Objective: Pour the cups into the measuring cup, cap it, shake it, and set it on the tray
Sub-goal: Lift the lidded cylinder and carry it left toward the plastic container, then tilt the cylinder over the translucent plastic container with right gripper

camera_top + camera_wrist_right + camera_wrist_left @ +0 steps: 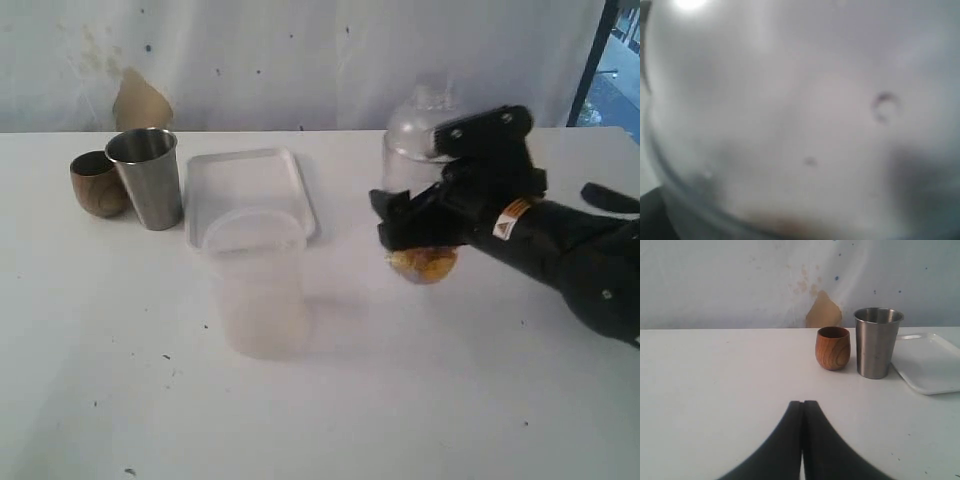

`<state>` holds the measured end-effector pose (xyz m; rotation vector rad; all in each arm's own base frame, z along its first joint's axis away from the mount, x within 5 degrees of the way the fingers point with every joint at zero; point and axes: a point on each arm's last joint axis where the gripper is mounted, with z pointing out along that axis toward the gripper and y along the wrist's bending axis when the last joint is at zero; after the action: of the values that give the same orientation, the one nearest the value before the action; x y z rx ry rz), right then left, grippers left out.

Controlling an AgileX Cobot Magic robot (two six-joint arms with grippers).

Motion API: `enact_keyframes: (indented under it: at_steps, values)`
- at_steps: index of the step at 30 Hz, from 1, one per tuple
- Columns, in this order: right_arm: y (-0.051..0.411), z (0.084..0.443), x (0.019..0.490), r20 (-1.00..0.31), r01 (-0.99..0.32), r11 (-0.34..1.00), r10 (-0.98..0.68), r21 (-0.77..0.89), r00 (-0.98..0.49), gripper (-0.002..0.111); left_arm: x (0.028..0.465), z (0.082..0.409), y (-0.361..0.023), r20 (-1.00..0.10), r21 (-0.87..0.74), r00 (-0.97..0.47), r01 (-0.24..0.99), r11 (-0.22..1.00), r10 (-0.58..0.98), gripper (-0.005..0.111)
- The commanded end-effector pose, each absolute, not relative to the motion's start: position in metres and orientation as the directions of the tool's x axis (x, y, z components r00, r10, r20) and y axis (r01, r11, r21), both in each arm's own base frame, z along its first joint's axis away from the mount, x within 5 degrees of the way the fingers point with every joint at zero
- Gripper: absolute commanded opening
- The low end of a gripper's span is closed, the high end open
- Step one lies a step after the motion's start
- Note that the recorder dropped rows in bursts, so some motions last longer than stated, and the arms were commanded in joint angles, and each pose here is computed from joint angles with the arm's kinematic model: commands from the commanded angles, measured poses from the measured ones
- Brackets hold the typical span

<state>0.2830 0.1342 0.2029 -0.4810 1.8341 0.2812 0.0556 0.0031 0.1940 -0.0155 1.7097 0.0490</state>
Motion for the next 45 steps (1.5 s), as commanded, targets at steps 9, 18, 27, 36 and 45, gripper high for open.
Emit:
enact_keyframes:
  at_steps: [9,18,27,36,45]
  values:
    - [0.151,0.218,0.276,-0.954,-0.598,0.799,-0.223,-0.061,-0.201,0.0,0.056,0.193,0.003,-0.99,0.024,-0.137,-0.034,0.999,0.019,0.0]
    - [0.156,0.219,0.278,-0.961,-0.604,0.793,-0.222,-0.079,-0.165,0.0,0.056,0.193,0.003,-0.99,0.024,-0.137,-0.034,0.999,0.019,0.0]
    - [0.172,0.217,0.312,-0.904,-0.623,0.724,-0.422,-0.295,-0.063,0.0,0.056,0.193,0.003,-0.99,0.024,-0.137,-0.034,0.999,0.019,0.0]
    - [0.179,0.22,0.324,-0.774,-0.6,0.562,-0.612,-0.569,0.161,0.0,0.056,0.193,0.003,-0.99,0.024,-0.137,-0.034,0.999,0.019,0.0]
    - [0.182,0.206,0.328,-0.517,-0.515,0.293,-0.773,-0.805,0.368,0.0,0.056,0.193,0.003,-0.99,0.024,-0.137,-0.034,0.999,0.019,0.0]
